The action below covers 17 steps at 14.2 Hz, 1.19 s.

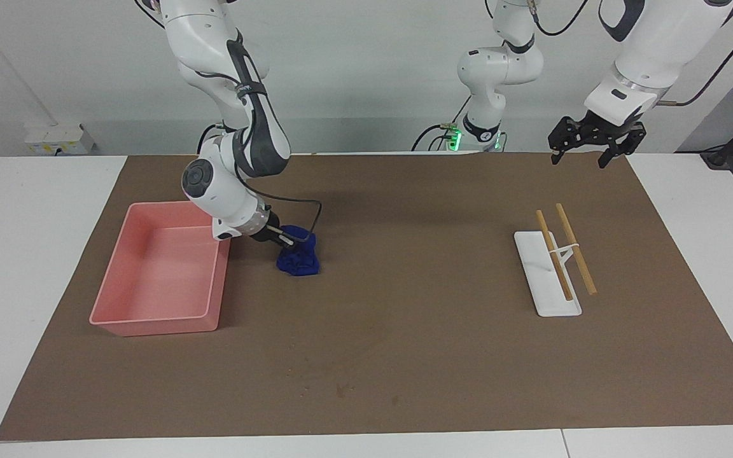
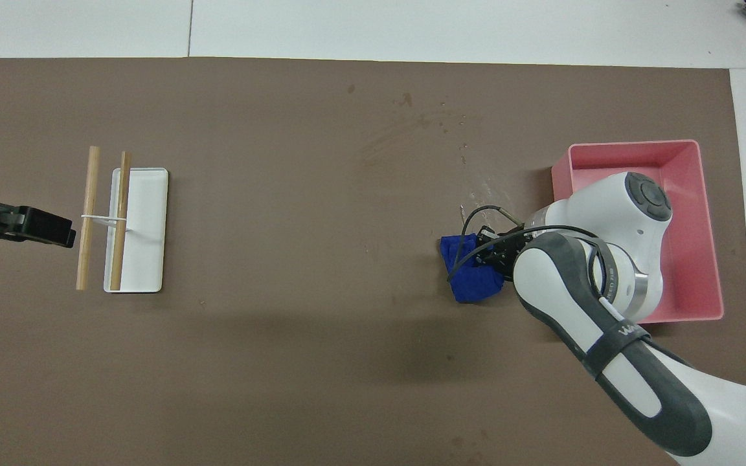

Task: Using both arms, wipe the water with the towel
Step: 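Carry the cloth with the right gripper into the pink bin, then open the right gripper to drop the cloth and raise it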

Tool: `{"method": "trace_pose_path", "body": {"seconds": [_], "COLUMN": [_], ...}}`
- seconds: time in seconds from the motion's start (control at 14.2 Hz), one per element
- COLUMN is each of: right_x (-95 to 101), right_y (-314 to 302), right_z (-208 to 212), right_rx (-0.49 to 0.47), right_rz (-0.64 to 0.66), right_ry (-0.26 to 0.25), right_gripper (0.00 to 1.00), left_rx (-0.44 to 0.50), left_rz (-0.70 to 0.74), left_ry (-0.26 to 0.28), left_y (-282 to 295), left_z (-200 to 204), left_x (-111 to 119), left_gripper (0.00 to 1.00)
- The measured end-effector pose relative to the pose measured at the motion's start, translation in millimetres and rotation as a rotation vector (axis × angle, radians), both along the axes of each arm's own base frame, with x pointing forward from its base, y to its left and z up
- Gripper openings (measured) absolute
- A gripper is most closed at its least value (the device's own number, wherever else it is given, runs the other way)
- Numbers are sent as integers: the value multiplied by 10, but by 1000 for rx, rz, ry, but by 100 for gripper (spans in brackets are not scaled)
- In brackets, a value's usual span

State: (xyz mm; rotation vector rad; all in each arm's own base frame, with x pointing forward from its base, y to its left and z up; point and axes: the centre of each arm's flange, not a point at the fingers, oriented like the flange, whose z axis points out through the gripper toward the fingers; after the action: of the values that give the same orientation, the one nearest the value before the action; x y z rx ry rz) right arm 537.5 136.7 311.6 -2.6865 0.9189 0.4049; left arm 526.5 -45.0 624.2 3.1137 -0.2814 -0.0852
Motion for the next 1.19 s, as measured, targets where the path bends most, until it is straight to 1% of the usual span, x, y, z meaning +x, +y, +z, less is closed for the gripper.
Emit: {"method": "trace_pose_path", "body": {"seconds": [0.14,0.28,0.35,0.42,0.56,0.77,0.98,1.12,1.19], "right_x": [-39,-98,-119,-130,-152,-149,-74,-11,5], "right_y": [-47,-111,-165,-220,-287,-388,-760,-1101,-1278], "right_z": [54,128,174,242,473,1061,1648,1763,1732], "right_rx": [2,6,11,16,2,-42,-122,-160,-163], "right_rz": [7,18,23,30,53,96,115,174,202], "right_ry": [27,65,78,78,59,-4,-67,-109,-115], "right_gripper": [17,17,17,17,17,17,17,17,17], "left_rx": [-2,-3,-4,-5,-6,-6,-6,-6,-6], "left_rz": [3,3,3,3,4,-1,-4,-6,-9], "left_ry": [0,-2,-5,-10,-16,-15,-15,-15,-14], "left_y": [13,14,13,12,12,-14,-29,-39,-55], "left_z": [1,2,5,10,14,13,12,11,6], "left_x": [1,4,6,10,17,15,14,13,11], "left_gripper": [100,100,100,100,100,100,100,100,100]}}
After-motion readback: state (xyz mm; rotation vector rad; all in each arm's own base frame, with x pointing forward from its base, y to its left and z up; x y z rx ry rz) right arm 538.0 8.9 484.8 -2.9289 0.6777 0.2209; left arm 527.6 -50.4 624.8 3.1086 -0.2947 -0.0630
